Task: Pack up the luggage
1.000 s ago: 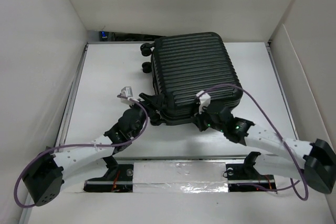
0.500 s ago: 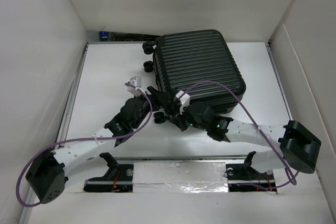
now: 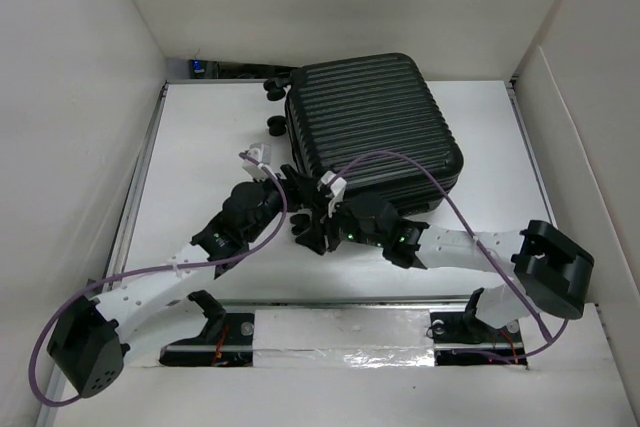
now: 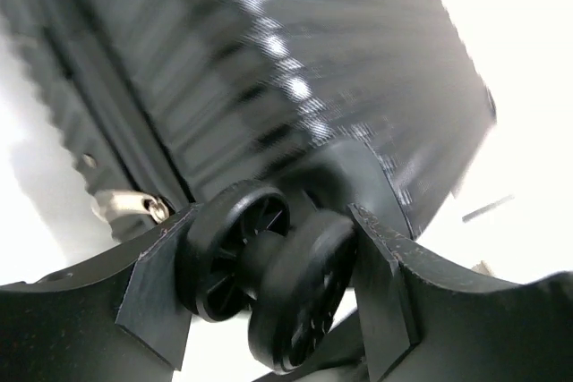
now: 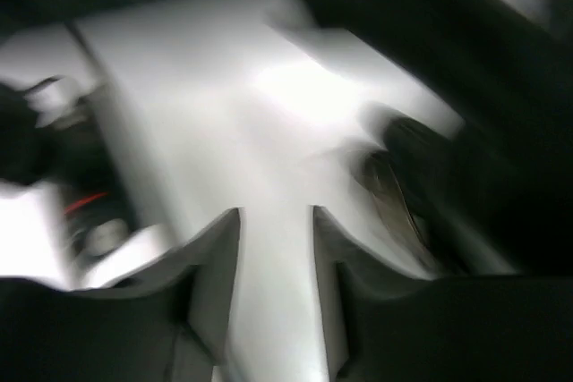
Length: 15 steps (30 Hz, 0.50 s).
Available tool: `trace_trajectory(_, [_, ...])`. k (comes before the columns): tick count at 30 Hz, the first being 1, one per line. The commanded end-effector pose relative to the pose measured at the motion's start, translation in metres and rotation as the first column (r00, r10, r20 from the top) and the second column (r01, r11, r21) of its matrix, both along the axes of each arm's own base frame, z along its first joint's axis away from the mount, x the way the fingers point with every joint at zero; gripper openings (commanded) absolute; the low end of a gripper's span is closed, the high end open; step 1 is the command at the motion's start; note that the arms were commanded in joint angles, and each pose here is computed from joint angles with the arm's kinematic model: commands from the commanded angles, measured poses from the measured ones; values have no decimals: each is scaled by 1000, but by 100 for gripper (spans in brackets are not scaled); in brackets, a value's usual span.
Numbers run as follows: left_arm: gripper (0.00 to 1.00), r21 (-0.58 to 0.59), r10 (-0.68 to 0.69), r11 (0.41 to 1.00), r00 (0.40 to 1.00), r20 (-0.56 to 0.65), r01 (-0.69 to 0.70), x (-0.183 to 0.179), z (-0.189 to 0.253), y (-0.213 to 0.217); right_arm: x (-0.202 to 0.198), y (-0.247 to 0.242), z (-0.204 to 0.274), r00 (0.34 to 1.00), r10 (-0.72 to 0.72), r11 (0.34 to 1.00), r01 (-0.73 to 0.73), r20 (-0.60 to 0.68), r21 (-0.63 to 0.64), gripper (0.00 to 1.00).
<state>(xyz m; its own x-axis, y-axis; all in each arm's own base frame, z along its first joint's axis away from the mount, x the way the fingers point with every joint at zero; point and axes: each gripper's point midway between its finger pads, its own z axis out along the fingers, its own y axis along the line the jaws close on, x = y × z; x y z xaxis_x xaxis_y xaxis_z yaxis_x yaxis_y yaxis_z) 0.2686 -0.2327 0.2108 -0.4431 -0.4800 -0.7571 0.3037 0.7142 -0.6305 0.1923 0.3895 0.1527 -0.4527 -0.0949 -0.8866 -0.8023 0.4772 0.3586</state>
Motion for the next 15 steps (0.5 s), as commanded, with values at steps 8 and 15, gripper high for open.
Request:
trace_trajectory(8, [67,28,-60,998,998,21,60,-41,0,18,-18,-21,42,999,-51,989,49,14,138,69])
trace_trajectory(15, [74,28,-56,998,998,0,56,-37,-8,26,5,-120,20,938,-346,937,345,21,52,0])
